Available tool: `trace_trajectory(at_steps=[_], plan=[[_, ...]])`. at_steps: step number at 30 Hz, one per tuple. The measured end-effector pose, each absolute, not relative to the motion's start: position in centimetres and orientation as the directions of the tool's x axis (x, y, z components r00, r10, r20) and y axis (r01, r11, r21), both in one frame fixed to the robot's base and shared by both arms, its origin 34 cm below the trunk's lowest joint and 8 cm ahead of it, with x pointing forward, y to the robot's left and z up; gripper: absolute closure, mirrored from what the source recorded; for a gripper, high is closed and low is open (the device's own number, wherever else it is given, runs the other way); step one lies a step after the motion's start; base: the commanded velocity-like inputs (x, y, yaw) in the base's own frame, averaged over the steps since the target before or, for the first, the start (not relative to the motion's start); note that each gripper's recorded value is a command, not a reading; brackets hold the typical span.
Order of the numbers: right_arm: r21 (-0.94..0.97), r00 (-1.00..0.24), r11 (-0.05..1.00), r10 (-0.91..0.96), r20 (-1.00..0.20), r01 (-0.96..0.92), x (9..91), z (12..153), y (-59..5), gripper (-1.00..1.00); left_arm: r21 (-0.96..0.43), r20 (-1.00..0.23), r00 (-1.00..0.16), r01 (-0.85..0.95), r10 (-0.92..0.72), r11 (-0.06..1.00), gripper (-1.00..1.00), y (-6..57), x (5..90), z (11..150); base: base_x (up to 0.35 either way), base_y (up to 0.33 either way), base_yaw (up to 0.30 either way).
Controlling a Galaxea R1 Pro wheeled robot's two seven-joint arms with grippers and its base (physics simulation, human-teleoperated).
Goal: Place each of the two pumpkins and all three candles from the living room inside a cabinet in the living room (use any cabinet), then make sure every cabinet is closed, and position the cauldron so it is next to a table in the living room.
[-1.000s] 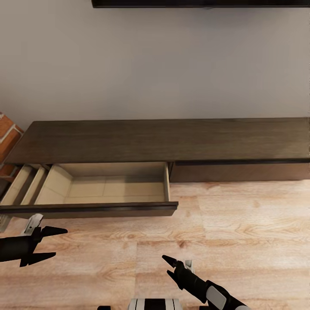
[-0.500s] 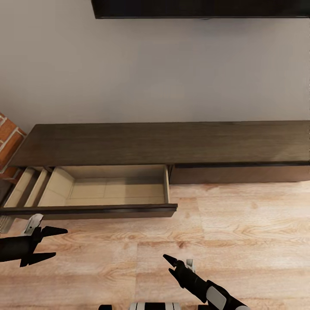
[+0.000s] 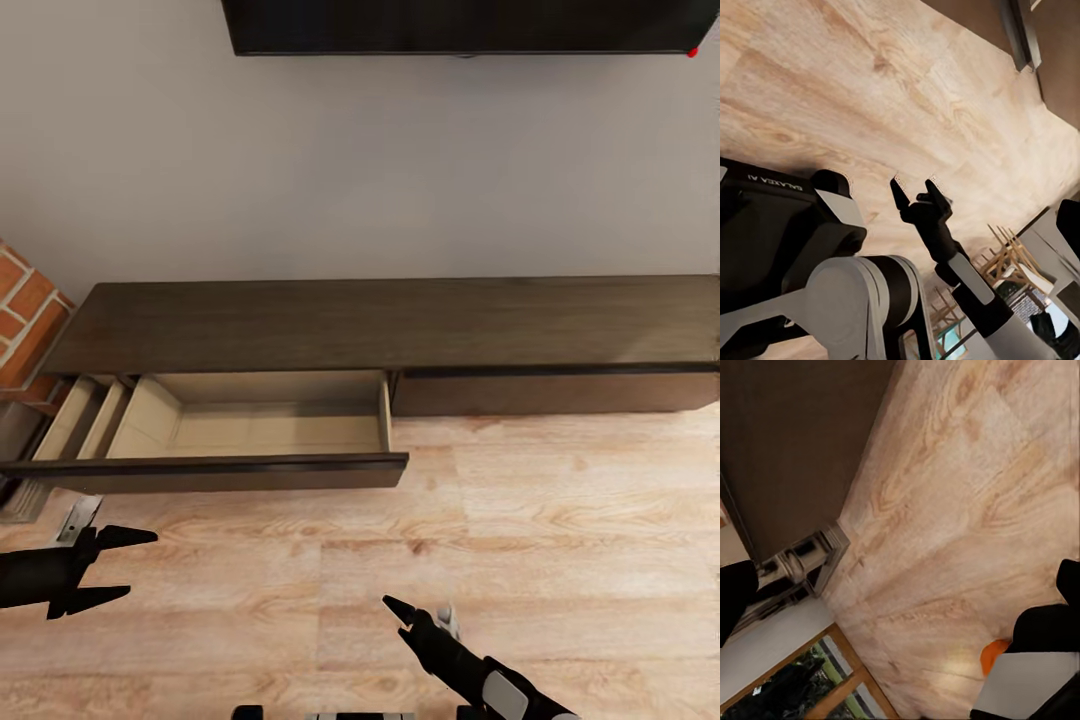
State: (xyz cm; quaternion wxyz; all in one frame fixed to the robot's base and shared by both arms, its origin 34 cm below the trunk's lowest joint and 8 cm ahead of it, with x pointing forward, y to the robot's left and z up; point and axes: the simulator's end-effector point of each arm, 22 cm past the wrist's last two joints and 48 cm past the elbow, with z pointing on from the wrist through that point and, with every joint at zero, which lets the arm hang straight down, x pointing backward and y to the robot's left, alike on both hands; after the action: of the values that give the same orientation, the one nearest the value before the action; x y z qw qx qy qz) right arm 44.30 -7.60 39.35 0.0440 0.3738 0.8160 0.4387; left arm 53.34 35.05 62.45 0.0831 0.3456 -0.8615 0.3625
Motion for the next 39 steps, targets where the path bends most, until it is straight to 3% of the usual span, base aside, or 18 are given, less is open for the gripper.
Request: trace_trajectory(at_steps=[14,23,31,39], plan=[[0.724,-0.722,0.393,0.66,0.207,0.566,43.9,39.4,-8.7,-1.0,-0.572,0.396,-0.754,-0.649,-0.523,0.502,-1.0,34.5,53.3,63.7,-0.277,-0.076,0.117],[0.725,-0.722,0.395,0.661,0.203,0.565,44.0,39.4,-8.7,-1.0,-0.578,0.395,-0.761,-0.642,-0.515,0.504,-1.0,34.2,53.3,63.9,-0.18,-0.255,0.031],[0.726,-0.726,0.402,0.661,0.191,0.558,44.1,39.4,-8.8,-1.0,-0.581,0.394,-0.764,-0.638,-0.511,0.506,-1.0,34.0,53.3,64.0,-0.171,-0.259,0.244],[0.72,-0.725,0.41,0.663,0.185,0.56,43.7,39.2,-9.1,-1.0,-0.584,0.391,-0.767,-0.634,-0.509,0.506,-1.0,33.9,53.4,64.2,-0.031,-0.06,0.286]])
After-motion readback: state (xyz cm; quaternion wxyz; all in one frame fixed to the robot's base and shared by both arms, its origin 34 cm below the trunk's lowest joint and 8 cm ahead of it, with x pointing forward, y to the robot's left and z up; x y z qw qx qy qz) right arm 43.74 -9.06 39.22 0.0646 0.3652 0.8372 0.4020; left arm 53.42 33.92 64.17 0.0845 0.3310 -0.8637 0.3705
